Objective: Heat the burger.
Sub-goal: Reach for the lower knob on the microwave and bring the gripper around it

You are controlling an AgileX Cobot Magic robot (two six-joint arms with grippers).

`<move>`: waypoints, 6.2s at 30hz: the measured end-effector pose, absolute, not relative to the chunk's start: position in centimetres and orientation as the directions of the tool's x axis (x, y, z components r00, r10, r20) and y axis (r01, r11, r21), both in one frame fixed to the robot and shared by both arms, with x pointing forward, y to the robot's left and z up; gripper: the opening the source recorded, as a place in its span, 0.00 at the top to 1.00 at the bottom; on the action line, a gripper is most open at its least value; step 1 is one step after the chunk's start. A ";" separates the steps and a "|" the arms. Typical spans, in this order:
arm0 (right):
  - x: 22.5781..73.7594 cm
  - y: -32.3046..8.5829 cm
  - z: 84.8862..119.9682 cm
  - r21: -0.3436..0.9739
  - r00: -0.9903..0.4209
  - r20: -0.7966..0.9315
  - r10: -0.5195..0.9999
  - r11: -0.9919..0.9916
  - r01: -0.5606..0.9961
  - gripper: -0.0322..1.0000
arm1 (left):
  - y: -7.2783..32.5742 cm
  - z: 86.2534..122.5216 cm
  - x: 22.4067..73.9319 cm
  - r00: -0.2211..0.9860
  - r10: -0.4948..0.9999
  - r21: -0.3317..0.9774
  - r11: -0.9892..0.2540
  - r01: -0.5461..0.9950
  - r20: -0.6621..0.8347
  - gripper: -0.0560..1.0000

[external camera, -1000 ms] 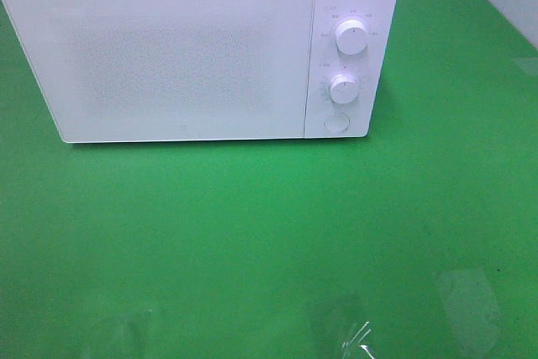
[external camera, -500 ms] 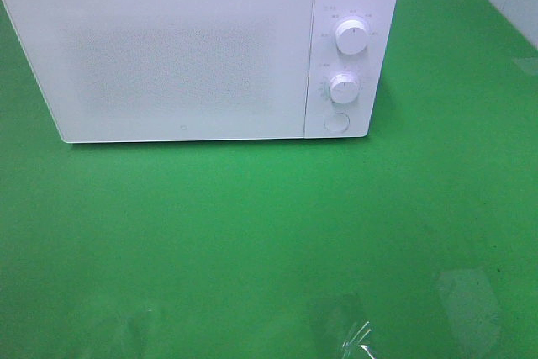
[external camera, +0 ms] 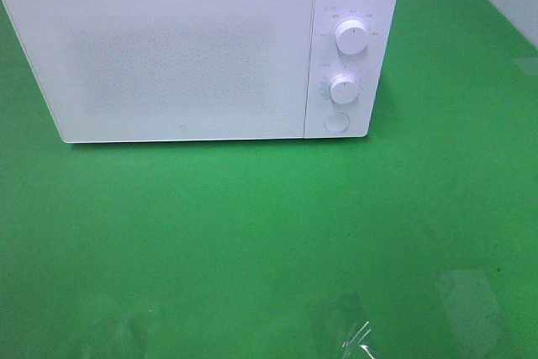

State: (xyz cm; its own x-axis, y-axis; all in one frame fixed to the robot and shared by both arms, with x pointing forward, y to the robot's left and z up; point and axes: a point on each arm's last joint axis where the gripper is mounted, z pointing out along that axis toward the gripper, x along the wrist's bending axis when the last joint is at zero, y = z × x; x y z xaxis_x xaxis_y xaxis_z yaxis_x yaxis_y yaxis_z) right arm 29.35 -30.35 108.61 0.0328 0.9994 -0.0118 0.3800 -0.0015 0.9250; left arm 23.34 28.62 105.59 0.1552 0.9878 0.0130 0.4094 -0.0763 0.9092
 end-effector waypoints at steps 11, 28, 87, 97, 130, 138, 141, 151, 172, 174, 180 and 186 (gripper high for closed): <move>34.2 -29.8 107.1 0.924 -0.002 -0.017 1.000 0.017 0.382 0.25 | 28.6 105.6 23.3 0.155 0.988 0.909 -0.076 0.409 0.013 0.01; 40.2 -29.0 106.3 0.947 -0.047 -0.010 0.999 0.025 0.319 0.25 | 28.6 105.6 23.3 0.155 0.988 0.909 -0.076 0.409 0.013 0.01; 43.2 -20.0 95.1 0.986 0.083 -0.116 0.990 0.105 0.130 0.25 | 28.6 105.6 23.3 0.155 0.988 0.909 -0.077 0.409 0.014 0.01; 44.4 -15.1 94.6 0.985 0.040 -0.109 0.993 0.102 0.141 0.25 | 28.6 105.6 23.3 0.155 0.988 0.909 -0.077 0.409 0.014 0.01; 46.8 -12.4 95.0 0.994 0.036 -0.061 0.998 0.057 0.098 0.25 | 28.6 105.6 23.3 0.154 0.988 0.909 -0.078 0.410 0.015 0.01; 47.9 -11.4 93.5 0.993 0.038 -0.053 0.998 0.049 0.112 0.25 | 28.6 105.6 23.3 0.154 0.988 0.909 -0.078 0.410 0.015 0.01; 48.1 -11.4 93.4 0.993 0.038 -0.051 0.998 0.047 0.110 0.25 | 28.6 105.6 23.3 0.154 0.988 0.909 -0.078 0.410 0.015 0.01; 50.2 -11.1 92.8 0.995 0.046 -0.044 0.998 0.040 0.090 0.25 | 28.7 105.6 23.3 0.152 0.988 0.909 -0.079 0.410 0.017 0.01; 53.3 -10.2 90.9 0.996 0.040 -0.036 0.999 0.033 0.080 0.25 | 28.7 105.6 23.3 0.150 0.989 0.908 -0.082 0.410 0.021 0.01; 53.4 -10.4 90.7 0.996 0.043 -0.040 0.998 0.036 0.085 0.25 | 28.7 105.6 23.3 0.149 0.989 0.908 -0.082 0.410 0.022 0.01; 53.9 -10.5 90.4 0.995 0.044 -0.041 0.998 0.037 0.091 0.25 | 28.7 105.6 23.3 0.149 0.989 0.908 -0.082 0.410 0.022 0.01; 54.6 -9.9 89.8 0.994 0.022 -0.042 0.999 0.039 0.104 0.25 | 28.7 105.6 23.3 0.149 0.989 0.908 -0.082 0.410 0.022 0.01</move>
